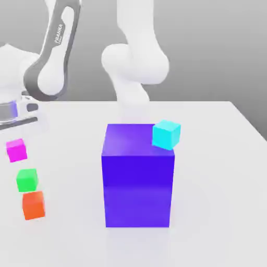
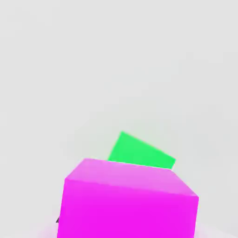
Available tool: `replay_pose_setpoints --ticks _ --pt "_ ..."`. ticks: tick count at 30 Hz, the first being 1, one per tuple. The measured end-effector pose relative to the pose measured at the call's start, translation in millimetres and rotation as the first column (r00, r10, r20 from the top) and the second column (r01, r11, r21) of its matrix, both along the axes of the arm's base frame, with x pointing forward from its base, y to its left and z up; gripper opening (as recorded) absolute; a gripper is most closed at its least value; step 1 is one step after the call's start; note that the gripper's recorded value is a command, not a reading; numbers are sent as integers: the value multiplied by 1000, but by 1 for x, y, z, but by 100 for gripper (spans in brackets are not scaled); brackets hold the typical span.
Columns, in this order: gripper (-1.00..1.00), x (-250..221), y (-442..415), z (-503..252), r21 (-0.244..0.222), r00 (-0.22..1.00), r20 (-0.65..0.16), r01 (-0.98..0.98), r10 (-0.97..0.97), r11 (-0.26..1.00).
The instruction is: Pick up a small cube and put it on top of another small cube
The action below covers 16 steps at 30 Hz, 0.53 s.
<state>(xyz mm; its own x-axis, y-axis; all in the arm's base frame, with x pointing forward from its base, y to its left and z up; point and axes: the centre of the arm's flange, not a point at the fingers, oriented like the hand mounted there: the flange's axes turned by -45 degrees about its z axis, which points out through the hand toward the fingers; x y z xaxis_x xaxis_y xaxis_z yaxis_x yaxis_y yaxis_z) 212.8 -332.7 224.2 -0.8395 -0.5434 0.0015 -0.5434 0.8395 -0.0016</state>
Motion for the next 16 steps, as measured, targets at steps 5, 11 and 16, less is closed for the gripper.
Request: replay_pose_setpoints --ticks 5,11,16 --pt "100 -1 2 -40 0 1000 2 4 -4 1000" --pt "100 -1 2 -42 2 1000 1 5 -5 1000" --pt "100 -3 1 3 2 1000 1 10 -10 1000"
